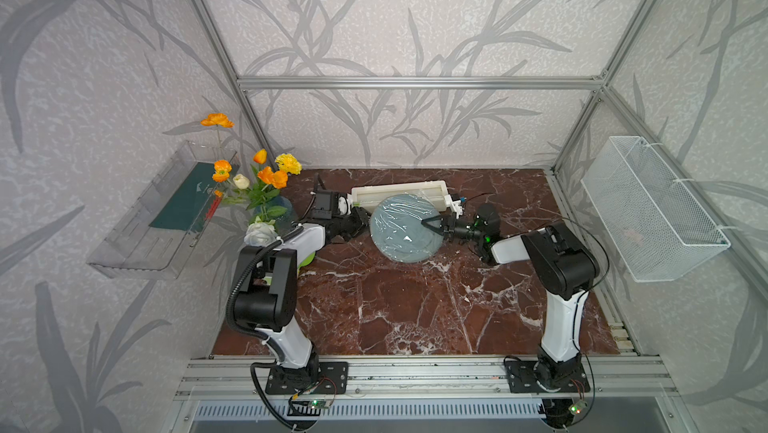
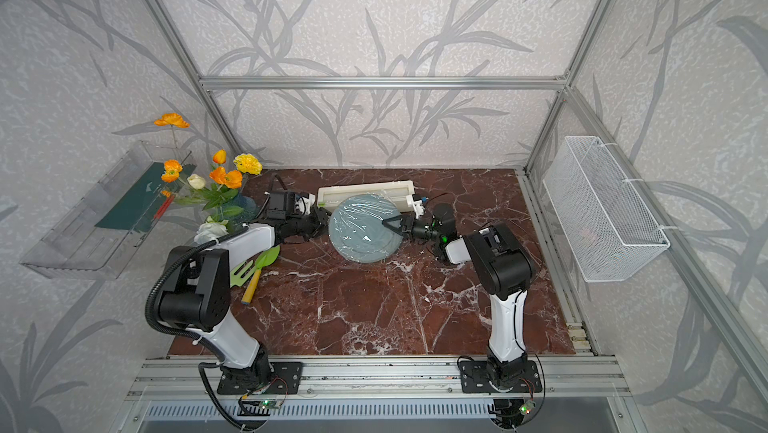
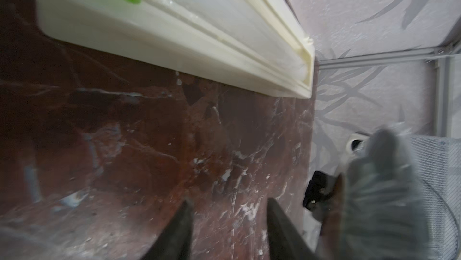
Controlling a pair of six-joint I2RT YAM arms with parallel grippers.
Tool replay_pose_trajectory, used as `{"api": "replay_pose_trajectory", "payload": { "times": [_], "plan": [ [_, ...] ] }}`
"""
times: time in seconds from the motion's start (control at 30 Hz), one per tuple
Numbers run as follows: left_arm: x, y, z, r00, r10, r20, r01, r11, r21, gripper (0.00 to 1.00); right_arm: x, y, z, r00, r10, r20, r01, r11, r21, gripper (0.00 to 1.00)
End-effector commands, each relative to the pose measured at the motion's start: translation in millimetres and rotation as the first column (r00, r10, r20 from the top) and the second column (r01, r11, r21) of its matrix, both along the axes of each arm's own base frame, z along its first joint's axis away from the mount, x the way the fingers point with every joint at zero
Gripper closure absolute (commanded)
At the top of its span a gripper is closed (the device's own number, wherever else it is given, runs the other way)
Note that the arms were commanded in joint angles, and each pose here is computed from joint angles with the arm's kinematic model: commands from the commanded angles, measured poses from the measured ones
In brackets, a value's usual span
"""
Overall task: Wrap the plate with plastic wrap
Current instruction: Cover the plate with plastic wrap.
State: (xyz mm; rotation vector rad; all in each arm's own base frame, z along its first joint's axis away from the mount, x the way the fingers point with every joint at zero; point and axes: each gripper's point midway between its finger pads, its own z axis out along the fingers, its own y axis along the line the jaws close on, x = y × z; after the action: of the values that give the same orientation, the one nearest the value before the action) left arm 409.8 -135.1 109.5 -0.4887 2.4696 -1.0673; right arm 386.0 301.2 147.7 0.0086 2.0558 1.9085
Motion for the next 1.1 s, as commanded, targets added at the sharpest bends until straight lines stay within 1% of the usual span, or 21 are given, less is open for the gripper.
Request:
{"api": "replay_pose_trajectory", "payload": {
  "times": [0.0, 0.07, 0.1, 0.13, 0.17, 0.2, 0.27, 0.33, 0.4, 0.47, 0.5, 0.57, 0.67, 0.77, 0.83, 0.97, 1.0, 1.07],
  "plan": [
    [-10.5, 46.4, 18.8, 0.997, 0.081, -0.016, -0.073, 0.952, 0.296, 0.37, -3.9, 1.4, 46.0, 0.984, 0.018, 0.176, -0.022, 0.999, 0.023, 1.0],
    [-14.3, 73.3, 29.8, 0.989, 0.144, -0.021, -0.12, 0.891, 0.437, 0.35, -5.4, 0.3, 40.8, 0.985, 0.017, 0.17, -0.017, 1.0, -0.001, 1.0],
    [-14.7, 80.5, 38.8, 0.988, 0.153, -0.006, -0.132, 0.87, 0.476, 0.35, -6.2, -0.1, 38.7, 0.986, 0.018, 0.168, -0.016, 1.0, -0.01, 1.0],
    [-14.6, 83.1, 46.3, 0.988, 0.152, 0.012, -0.138, 0.861, 0.489, 0.36, -6.5, -0.4, 36.8, 0.986, 0.018, 0.164, -0.016, 1.0, -0.015, 1.0],
    [-13.2, 82.1, 54.5, 0.989, 0.14, 0.04, -0.142, 0.863, 0.485, 0.36, -6.7, -0.3, 36.3, 0.986, 0.019, 0.163, -0.017, 1.0, -0.017, 1.0],
    [-10.8, 78.3, 62.8, 0.989, 0.124, 0.075, -0.145, 0.874, 0.463, 0.37, -7.1, -0.2, 35.3, 0.987, 0.022, 0.16, -0.019, 1.0, -0.018, 1.0],
    [-5.7, 60.4, 76.1, 0.988, 0.063, 0.144, -0.114, 0.917, 0.382, 0.38, -7.3, -0.2, 34.6, 0.987, 0.023, 0.158, -0.02, 1.0, -0.019, 1.0],
    [-2.0, 36.4, 85.5, 0.978, -0.005, 0.208, -0.052, 0.962, 0.267, 0.39, -7.8, 0.1, 36.4, 0.986, 0.025, 0.162, -0.023, 1.0, -0.017, 1.0],
    [0.8, 13.2, 90.7, 0.967, -0.061, 0.248, 0.026, 0.989, 0.143, 0.41, -7.7, 0.2, 38.3, 0.986, 0.027, 0.166, -0.024, 1.0, -0.015, 1.0],
    [2.4, 0.6, 87.1, 0.965, -0.097, 0.242, 0.081, 0.994, 0.077, 0.44, -7.8, 0.3, 40.9, 0.985, 0.028, 0.169, -0.026, 1.0, -0.012, 1.0],
    [3.2, -3.3, 81.9, 0.968, -0.114, 0.225, 0.103, 0.993, 0.061, 0.47, -7.8, 0.2, 42.3, 0.985, 0.027, 0.172, -0.026, 1.0, -0.01, 1.0],
    [5.0, -6.8, 70.3, 0.974, -0.128, 0.186, 0.121, 0.992, 0.048, 0.52, -8.5, 0.2, 44.5, 0.984, 0.029, 0.174, -0.028, 1.0, -0.007, 1.0],
    [7.0, -10.4, 58.1, 0.981, -0.129, 0.145, 0.128, 0.992, 0.019, 0.53, -9.7, 0.9, 46.8, 0.983, 0.034, 0.178, -0.033, 0.999, -0.006, 1.0],
    [9.1, -18.7, 58.5, 0.979, -0.128, 0.156, 0.137, 0.99, -0.045, 0.54, -8.8, 0.8, 45.4, 0.984, 0.031, 0.176, -0.03, 1.0, -0.009, 1.0],
    [8.8, -24.2, 59.6, 0.978, -0.131, 0.165, 0.143, 0.987, -0.069, 0.56, -7.4, 1.9, 45.7, 0.984, 0.029, 0.176, -0.028, 1.0, -0.007, 1.0],
    [6.7, -34.1, 56.4, 0.977, -0.141, 0.161, 0.157, 0.984, -0.09, 0.56, -5.1, 7.2, 45.3, 0.984, 0.03, 0.173, -0.03, 1.0, -0.003, 1.0],
    [5.5, -36.3, 54.3, 0.977, -0.145, 0.155, 0.16, 0.983, -0.092, 0.55, -4.5, 8.7, 45.2, 0.984, 0.032, 0.173, -0.032, 0.999, -0.002, 1.0],
    [4.4, -36.9, 52.9, 0.978, -0.147, 0.151, 0.162, 0.982, -0.094, 0.49, -3.5, 10.8, 44.1, 0.985, 0.033, 0.171, -0.034, 0.999, -0.001, 1.0]
  ]
}}
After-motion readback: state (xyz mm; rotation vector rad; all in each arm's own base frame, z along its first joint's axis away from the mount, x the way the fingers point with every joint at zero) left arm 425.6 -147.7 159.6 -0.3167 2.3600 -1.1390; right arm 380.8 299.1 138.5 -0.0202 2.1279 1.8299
